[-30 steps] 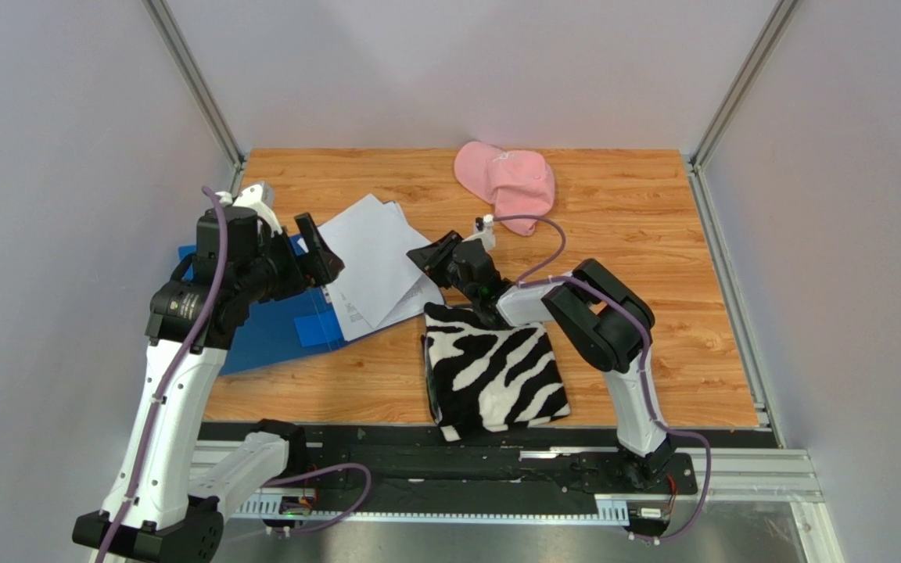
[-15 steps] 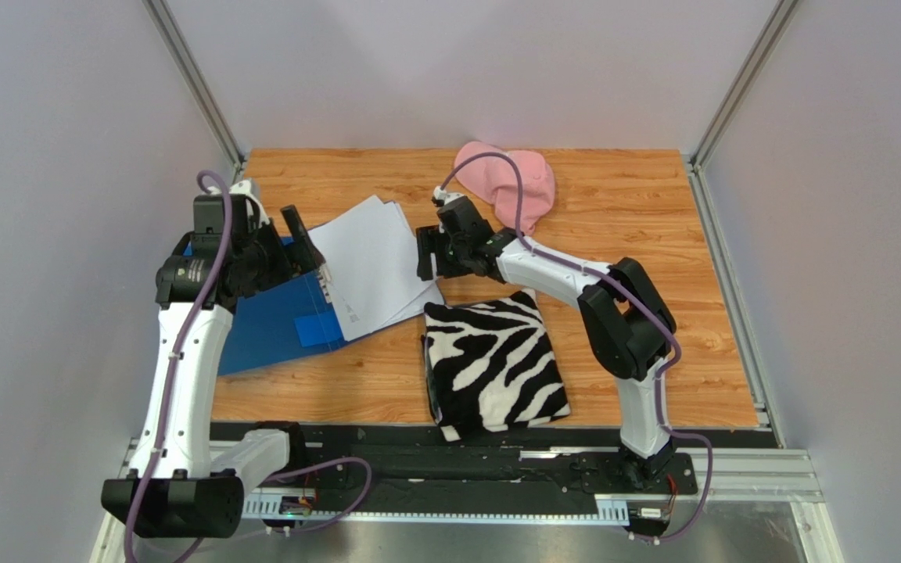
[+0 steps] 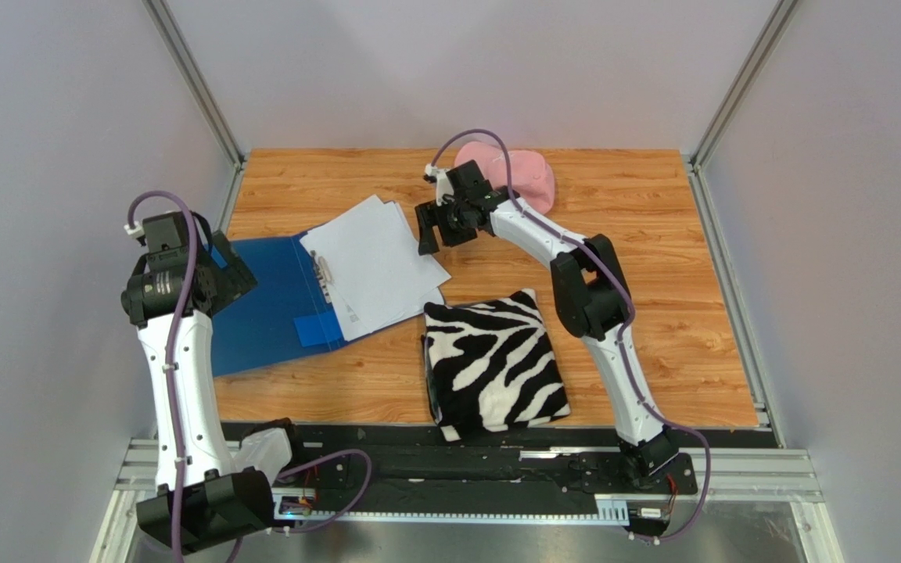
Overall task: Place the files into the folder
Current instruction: Adjust the file in the spring clip on the folder.
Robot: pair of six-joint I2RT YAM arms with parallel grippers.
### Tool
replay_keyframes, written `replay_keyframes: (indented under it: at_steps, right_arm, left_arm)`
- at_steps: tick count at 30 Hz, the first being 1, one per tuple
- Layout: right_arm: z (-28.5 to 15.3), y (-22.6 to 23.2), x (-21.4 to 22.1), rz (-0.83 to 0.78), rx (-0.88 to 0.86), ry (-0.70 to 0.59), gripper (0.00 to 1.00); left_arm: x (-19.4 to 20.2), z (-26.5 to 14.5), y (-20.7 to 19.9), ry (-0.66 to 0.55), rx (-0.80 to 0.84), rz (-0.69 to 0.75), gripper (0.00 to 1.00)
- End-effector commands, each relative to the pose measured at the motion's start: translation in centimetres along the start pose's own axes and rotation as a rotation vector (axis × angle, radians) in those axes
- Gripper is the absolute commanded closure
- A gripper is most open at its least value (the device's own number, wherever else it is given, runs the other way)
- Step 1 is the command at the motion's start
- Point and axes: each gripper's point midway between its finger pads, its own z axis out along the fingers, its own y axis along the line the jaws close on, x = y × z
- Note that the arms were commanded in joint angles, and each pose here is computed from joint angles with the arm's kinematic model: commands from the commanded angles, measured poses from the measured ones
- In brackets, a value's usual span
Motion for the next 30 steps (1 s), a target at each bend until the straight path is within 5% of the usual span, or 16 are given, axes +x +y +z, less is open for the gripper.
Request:
replay_keyframes:
  at_steps: [1,16,23,30]
  right_arm:
    - [0.6,1.1,0.5,-0.017,-0.111,0.043,0.25]
    - [0.1,4.1,3.9,0.093,-0.110,0.070,0.37]
    - [-0.3,5.2,4.7,0.159,-0.027,0.065,0.53]
    - [-0.5,6.9,5.4,0.157,-0.049,0.083,0.51]
  left_arm:
    - [-0.2,0.3,3.9,-0.041,-0.161,-0.027,0.01]
    - [0.1,2.7,1.9,0.005,-0.071,-0.130,0.01]
    - [-0.3,1.6,3.0,-0.030,-0.107,-0.091,0.02]
    - [0.2,1.6,2.9,-0.023,-0.099,-0.082,0.02]
